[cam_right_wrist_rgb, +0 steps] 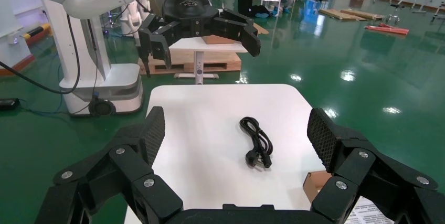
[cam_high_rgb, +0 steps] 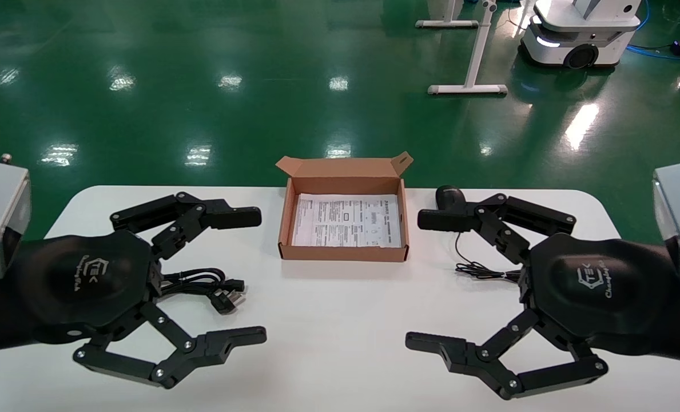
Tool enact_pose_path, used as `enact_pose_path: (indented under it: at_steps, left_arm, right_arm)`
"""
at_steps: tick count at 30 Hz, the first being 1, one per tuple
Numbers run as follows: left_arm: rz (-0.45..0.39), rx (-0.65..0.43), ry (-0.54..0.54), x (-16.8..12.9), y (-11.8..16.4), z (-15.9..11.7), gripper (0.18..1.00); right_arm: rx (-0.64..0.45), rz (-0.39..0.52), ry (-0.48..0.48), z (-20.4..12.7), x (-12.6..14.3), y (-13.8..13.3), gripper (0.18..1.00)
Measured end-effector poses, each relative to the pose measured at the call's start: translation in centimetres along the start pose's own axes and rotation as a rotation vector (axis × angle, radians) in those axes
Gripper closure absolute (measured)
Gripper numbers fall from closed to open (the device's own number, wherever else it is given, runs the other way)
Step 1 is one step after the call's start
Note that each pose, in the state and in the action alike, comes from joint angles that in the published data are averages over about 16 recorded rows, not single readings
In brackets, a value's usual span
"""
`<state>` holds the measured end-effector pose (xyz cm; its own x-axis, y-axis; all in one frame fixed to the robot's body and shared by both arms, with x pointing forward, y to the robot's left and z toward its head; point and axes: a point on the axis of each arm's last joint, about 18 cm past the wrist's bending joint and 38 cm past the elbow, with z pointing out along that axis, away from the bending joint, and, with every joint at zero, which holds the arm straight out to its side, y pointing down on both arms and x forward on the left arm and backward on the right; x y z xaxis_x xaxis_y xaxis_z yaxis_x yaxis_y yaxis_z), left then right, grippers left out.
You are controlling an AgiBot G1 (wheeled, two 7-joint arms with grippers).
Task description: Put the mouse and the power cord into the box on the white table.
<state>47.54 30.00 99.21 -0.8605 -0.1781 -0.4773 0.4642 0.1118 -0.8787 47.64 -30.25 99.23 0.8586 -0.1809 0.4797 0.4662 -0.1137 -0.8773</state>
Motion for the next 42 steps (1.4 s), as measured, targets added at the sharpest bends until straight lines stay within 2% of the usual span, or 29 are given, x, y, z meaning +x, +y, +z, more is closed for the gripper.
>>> enact_pose_path:
  at_steps: [17,22,27,32,42]
  left_arm:
    - [-0.001,-0.001,0.002,0.0,0.0,0.0,0.184]
    - [0.006,-0.050,0.027,0.3,0.7,0.2,0.184]
    - [0.024,-0.152,0.065,0.2,2.0,0.7,0.184]
    - [0.053,-0.304,0.089,-0.9,4.2,0.8,0.184]
    - [0.123,-0.655,0.050,-6.7,10.0,-0.9,0.184]
  right_arm:
    - [0.000,0.000,0.000,0.0,0.0,0.0,0.178]
    - [-0.014,-0.007,0.010,-0.3,0.2,0.2,0.178]
    - [-0.074,-0.047,0.034,-1.3,1.0,1.3,0.178]
    - [-0.181,-0.110,0.090,-2.9,3.0,3.4,0.178]
    - [-0.499,-0.255,0.185,-5.9,8.9,10.1,0.178]
